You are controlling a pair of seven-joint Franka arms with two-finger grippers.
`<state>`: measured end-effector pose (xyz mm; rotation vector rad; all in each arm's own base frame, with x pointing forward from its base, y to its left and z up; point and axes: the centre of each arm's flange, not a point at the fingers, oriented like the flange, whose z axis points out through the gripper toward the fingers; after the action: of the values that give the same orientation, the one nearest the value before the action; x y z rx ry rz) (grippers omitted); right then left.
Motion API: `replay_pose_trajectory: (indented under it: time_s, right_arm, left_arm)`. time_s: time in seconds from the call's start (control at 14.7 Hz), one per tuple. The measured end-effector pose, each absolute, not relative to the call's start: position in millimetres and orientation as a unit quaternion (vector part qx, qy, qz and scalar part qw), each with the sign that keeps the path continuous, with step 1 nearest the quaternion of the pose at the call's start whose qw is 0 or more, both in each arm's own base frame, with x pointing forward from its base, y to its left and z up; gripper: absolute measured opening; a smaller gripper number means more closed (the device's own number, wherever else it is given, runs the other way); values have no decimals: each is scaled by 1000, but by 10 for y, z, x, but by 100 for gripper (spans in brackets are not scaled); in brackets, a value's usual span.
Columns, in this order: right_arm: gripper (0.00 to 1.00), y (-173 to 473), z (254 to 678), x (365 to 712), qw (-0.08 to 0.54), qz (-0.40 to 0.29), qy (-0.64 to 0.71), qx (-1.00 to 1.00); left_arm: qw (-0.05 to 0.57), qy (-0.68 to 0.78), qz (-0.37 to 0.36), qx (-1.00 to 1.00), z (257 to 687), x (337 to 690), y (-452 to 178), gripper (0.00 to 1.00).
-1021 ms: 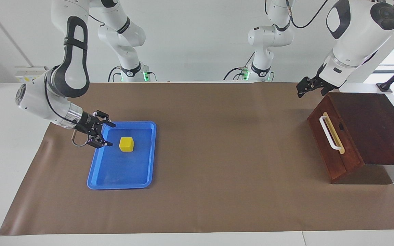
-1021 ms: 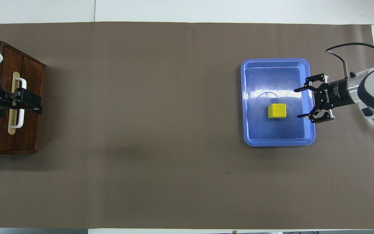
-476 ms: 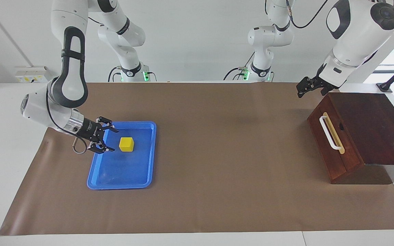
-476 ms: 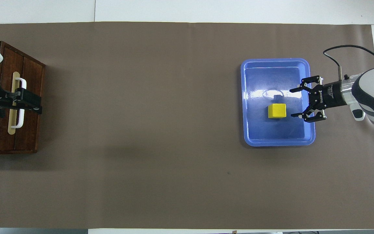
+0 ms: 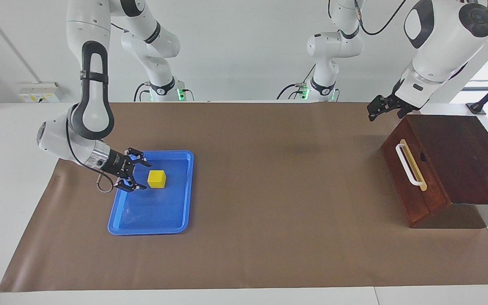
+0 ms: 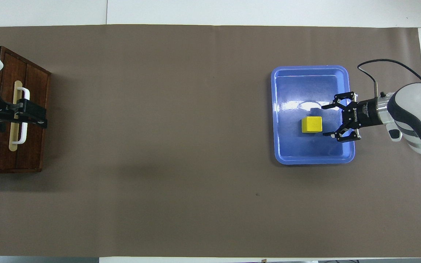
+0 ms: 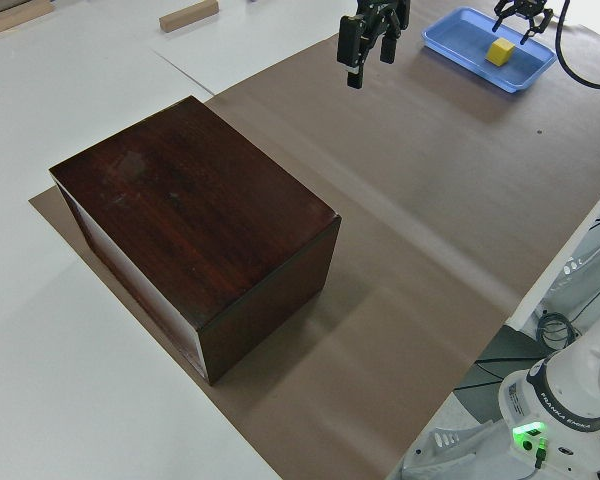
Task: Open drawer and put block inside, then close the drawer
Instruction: 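Reach the right gripper over the blue tray to the yellow block, then lower and close the right gripper on the yellow block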
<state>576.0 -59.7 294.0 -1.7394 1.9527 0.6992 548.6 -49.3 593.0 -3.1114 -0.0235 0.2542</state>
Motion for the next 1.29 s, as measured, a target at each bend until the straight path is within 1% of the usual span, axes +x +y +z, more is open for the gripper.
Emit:
replay_pose_trajectory:
  time_s: [0.54,0.95,1.23,1.29]
  right_arm:
    - [94,-585,2733,5641,229,244,703,-627]
    - [91,-575,2694,5615,228,243,701,-631]
    - [86,-570,2648,5581,234,243,697,-632]
    - [81,-568,2629,5567,238,243,695,-633]
  left_arm:
    - [10,-8,81,-997,5930,5486,-493,100]
    - [10,-8,81,-997,5930,5486,-493,100]
    - [10,-6,81,-997,5929,5484,-507,100]
    - [10,-5,81,-997,5929,5483,-517,100]
